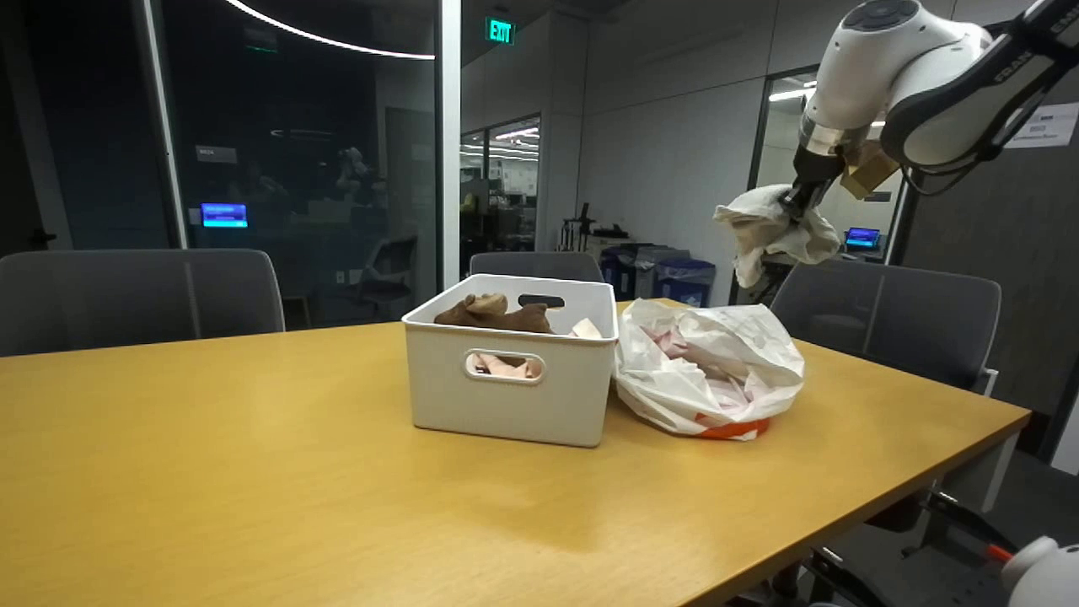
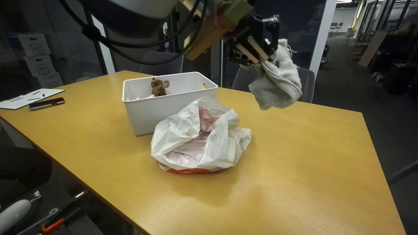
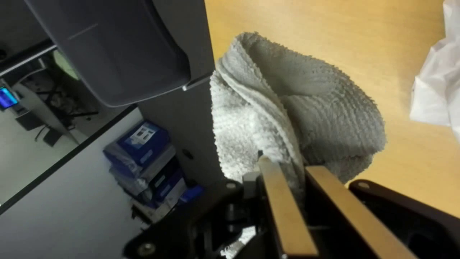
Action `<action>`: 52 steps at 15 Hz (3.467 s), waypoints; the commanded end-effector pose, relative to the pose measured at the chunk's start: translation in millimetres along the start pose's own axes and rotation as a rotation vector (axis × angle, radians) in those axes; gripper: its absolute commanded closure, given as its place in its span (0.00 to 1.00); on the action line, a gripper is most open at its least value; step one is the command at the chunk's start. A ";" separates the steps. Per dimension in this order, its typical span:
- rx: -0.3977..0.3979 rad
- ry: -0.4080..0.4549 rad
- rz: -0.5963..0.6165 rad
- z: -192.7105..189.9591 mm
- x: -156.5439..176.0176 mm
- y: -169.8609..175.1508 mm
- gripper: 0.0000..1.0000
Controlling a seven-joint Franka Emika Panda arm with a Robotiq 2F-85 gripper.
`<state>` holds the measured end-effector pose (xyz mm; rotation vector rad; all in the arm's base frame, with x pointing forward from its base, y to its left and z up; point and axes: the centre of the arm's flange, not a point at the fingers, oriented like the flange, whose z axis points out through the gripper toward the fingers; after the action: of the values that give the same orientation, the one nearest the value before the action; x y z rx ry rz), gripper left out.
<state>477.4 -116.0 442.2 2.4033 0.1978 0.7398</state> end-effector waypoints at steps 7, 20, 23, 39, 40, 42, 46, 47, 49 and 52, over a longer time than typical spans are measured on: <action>0.015 -0.144 0.165 -51.3 -58.5 -83.4 0.97; 0.121 -0.023 0.149 -88.4 -56.7 -124.5 0.97; 0.179 0.063 0.110 -100.2 -57.4 -128.7 0.97; 0.342 -0.186 0.069 -15.5 -78.1 -136.7 0.97; 0.361 -0.216 0.063 -11.1 -79.9 -142.9 0.97; 0.409 -0.265 0.053 -2.3 -80.9 -156.8 0.97; 0.478 -0.324 0.041 26.4 -77.0 -169.8 0.97; 0.501 -0.317 0.032 33.9 -72.9 -172.9 0.97; 0.541 -0.291 0.002 38.1 -65.6 -178.7 0.97; 0.599 -0.225 -0.048 36.3 -52.1 -189.2 0.97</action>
<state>438.8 -2.8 276.3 2.9895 0.3116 0.3381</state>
